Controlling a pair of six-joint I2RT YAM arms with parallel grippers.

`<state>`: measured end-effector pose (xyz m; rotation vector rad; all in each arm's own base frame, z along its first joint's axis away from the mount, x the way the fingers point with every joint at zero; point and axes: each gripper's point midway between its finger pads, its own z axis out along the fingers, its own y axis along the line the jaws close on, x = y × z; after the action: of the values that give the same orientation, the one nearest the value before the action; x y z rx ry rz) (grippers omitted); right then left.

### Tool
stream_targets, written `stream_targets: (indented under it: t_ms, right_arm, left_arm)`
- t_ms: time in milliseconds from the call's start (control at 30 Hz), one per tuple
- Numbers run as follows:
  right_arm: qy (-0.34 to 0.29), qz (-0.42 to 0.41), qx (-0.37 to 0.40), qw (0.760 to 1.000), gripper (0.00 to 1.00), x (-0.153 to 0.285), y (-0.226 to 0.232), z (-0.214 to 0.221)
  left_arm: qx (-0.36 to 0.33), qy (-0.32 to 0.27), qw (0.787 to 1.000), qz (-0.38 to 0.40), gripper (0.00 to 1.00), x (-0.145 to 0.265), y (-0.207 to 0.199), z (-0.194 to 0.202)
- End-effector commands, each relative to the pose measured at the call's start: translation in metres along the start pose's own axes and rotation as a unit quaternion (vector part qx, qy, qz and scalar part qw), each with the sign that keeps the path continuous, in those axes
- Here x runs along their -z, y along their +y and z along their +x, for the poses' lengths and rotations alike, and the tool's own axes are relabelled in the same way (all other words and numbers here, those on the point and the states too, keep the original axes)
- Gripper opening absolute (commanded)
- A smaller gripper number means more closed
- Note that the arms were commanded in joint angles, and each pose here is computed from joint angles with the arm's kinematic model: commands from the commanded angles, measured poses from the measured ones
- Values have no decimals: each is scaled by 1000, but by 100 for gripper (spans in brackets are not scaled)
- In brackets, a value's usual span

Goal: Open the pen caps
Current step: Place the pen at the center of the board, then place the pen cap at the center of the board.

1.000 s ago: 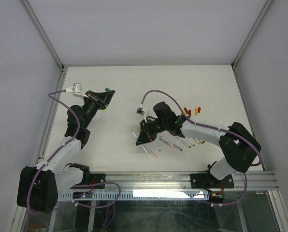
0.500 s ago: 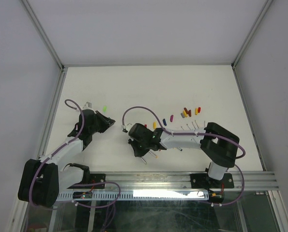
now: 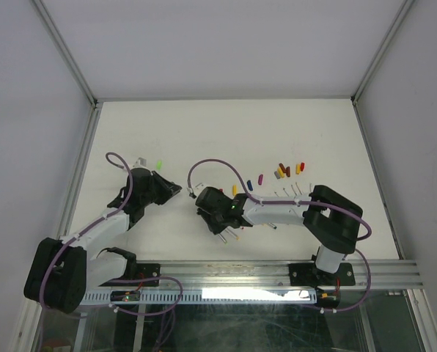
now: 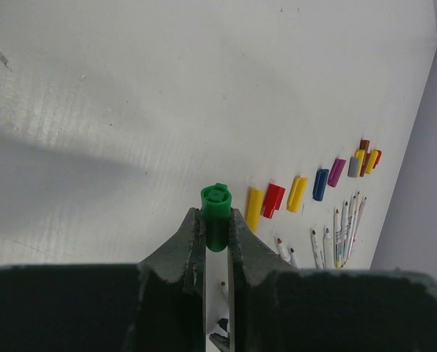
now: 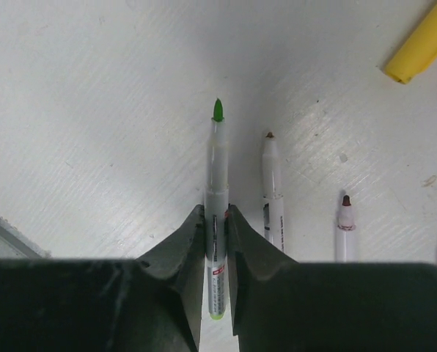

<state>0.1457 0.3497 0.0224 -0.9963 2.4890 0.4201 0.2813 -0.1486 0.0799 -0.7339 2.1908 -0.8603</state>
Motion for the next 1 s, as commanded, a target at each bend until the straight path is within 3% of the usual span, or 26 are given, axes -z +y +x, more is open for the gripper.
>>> stream_targets:
  t_ms: [0, 600, 733, 967]
  right_arm:
    - [-8, 24, 8, 1000, 20, -7, -8, -4]
    - [-30, -18, 4, 999, 37, 6, -5, -28]
    - [-52, -39, 13, 998, 44, 25, -3, -47]
    - [-101, -139, -16, 985, 46, 81, -25, -86]
  left_arm:
    - [1, -11, 1000, 4, 0, -4, -8, 0]
    - [-63, -3, 996, -60, 0, -20, -13, 30]
    - [-91, 1, 990, -103, 2, -28, -7, 36]
    - [-150, 17, 976, -155, 7, -48, -5, 53]
